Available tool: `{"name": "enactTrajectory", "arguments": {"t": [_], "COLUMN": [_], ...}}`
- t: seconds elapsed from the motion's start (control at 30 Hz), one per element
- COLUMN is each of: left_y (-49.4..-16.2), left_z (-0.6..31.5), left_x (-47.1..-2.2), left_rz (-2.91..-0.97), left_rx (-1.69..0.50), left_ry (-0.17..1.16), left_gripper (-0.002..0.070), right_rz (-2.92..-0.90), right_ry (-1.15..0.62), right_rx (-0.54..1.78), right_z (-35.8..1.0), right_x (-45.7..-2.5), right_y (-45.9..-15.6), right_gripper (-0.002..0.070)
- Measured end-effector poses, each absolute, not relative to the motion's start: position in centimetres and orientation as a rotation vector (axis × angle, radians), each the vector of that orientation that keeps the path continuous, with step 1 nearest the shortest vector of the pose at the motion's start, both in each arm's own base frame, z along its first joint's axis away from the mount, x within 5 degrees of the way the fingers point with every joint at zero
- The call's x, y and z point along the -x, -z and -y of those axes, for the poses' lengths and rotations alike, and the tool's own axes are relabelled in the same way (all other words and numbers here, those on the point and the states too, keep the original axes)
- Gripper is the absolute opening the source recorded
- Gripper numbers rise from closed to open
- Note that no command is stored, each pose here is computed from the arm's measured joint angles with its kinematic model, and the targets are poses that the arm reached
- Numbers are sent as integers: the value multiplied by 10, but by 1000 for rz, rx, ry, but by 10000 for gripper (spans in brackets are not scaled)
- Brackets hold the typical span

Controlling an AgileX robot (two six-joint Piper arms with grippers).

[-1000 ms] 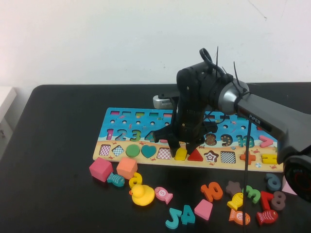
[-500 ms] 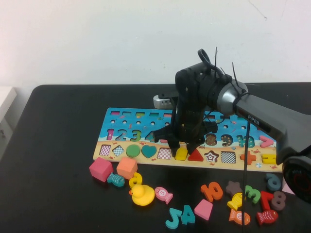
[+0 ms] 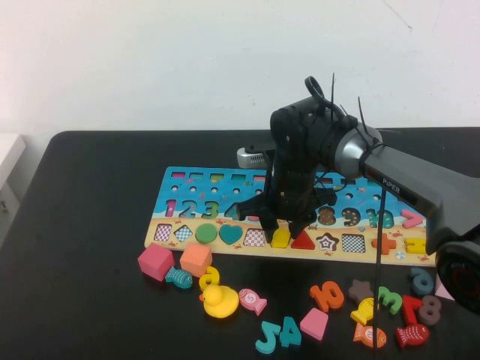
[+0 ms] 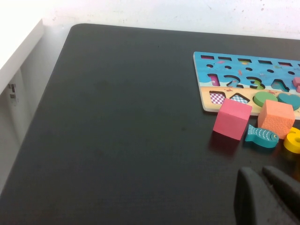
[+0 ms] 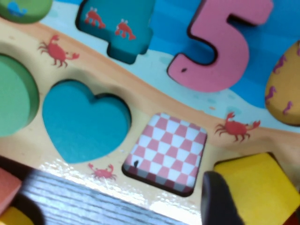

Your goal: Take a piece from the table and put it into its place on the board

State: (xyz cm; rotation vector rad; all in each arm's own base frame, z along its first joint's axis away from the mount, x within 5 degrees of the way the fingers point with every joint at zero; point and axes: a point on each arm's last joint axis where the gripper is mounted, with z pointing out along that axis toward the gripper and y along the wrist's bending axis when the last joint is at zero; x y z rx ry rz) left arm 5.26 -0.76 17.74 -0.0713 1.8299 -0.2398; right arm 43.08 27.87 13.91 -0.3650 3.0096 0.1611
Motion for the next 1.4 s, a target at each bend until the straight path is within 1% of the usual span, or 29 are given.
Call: {"name": "enactTrajectory", "arguments": {"t": [0.1, 0.2, 0.3, 0.47, 0.6, 0.77, 0.97, 1.0, 1.07, 1.13, 1.17, 1.23, 1.27, 1.33, 1.4], "left_y": [-177, -177, -177, -177, -177, -177, -177, -177, -177, -177, -177, -177, -177, -177, -177], "left_z": [8, 8, 8, 8, 8, 8, 8, 8, 8, 8, 8, 8, 8, 8, 8], "left_x": [-53, -53, -53, -53, -53, -53, -53, -53, -53, -53, -53, -53, -53, -53, -53], "left_rz": [-1830, -1830, -1830, -1830, -1830, -1830, -1830, -1830, -1830, -1830, -1830, -1830, -1830, -1830, -1830], "left_rx": [70, 70, 70, 70, 70, 70, 70, 70, 70, 72, 72, 72, 73, 73, 73], "left_ry": [239, 239, 239, 239, 239, 239, 239, 239, 239, 240, 240, 240, 241, 241, 241], "left_gripper": [-2, -2, -2, -2, -2, -2, -2, -2, -2, -2, -2, -2, -2, -2, -2], "right_rz": [-3011, -3009, -3005, -3001, -2938, -2799, -2677, -2654, -2601, -2539, -2519, -2471, -2451, -2398, -2346], "right_ry": [-160, -154, -113, -60, -62, -118, -192, -196, -191, -180, -180, -182, -183, -183, -183], "right_rx": [365, 367, 381, 394, 430, 524, 540, 556, 622, 697, 713, 731, 736, 753, 748], "right_z": [-279, -278, -276, -274, -276, -281, -283, -283, -281, -278, -277, -272, -269, -263, -253], "right_x": [-431, -431, -432, -433, -440, -448, -450, -449, -445, -441, -439, -434, -431, -424, -417], "right_y": [-138, -138, -137, -140, -159, -195, -238, -246, -263, -282, -290, -311, -319, -342, -367], "right_gripper": [362, 394, 428, 445, 446, 446, 440, 427, 372, 284, 243, 132, 93, 39, 19]}}
